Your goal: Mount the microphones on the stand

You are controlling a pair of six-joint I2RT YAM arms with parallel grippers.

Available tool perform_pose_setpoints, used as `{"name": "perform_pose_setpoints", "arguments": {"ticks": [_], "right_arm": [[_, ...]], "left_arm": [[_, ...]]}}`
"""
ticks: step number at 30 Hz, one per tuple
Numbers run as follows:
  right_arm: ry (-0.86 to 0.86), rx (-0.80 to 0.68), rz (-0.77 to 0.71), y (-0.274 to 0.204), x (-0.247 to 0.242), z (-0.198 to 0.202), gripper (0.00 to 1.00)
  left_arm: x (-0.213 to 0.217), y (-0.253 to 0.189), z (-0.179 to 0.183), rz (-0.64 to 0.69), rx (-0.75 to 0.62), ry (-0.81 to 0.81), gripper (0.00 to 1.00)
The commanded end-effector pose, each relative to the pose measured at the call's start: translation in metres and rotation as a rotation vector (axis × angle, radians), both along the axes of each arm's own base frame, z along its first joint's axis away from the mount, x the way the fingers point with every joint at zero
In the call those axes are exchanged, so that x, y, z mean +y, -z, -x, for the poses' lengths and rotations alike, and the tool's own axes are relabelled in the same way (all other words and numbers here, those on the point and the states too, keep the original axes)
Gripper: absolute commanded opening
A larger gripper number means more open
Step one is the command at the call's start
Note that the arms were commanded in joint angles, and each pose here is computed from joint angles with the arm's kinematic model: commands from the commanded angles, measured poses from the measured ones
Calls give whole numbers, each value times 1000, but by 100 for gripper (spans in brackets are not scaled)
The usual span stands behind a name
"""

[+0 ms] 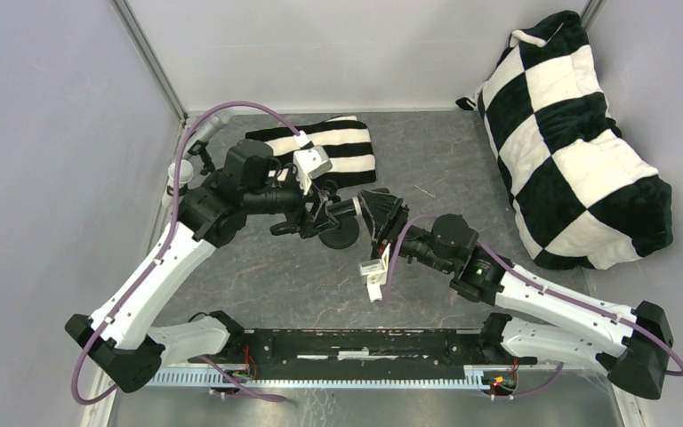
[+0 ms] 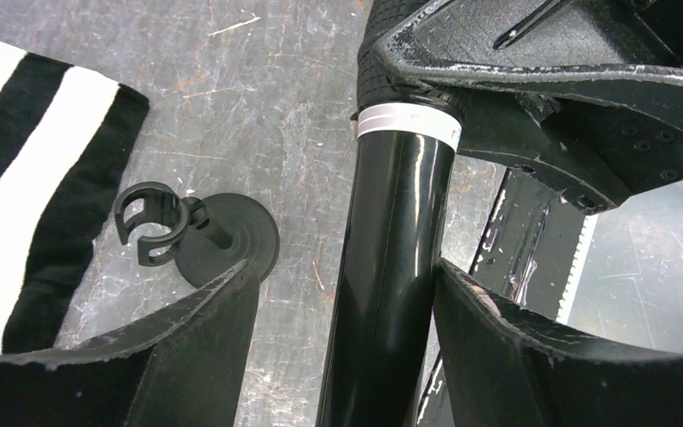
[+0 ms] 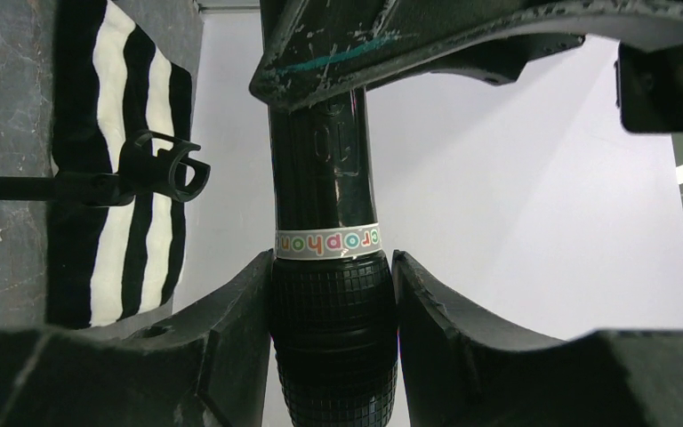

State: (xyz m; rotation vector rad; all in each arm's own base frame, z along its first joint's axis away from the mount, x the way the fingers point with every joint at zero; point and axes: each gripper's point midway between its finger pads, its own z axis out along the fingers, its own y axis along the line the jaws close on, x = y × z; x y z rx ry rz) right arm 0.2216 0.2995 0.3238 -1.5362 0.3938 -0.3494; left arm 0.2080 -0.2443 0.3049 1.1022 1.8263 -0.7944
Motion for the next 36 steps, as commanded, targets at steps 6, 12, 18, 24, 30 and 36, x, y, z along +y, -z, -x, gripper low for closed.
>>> {"name": "perform_pose_setpoints", "arguments": {"ticks": [6, 12, 18, 24, 30, 36], "right_arm": [[-22, -161, -25, -48, 9, 2, 3], [-22, -180, -26, -54, 12, 1, 5], [-22, -164, -9, -50, 12, 1, 24], [-39, -148, -51, -56, 5, 9, 58], [-40, -106, -131, -57, -18, 22, 67], [-42, 69, -408, -62, -51, 36, 67]], "left_arm": [[-7, -1, 0, -29, -33, 57, 67], [-7, 2, -1, -38, -29, 59, 51], [-6, 3, -3, -46, -40, 53, 16], [-2, 3, -11, -56, -64, 8, 2], [1, -5, -18, -13, -121, -53, 2], [5, -17, -23, 73, -187, -128, 2]]}}
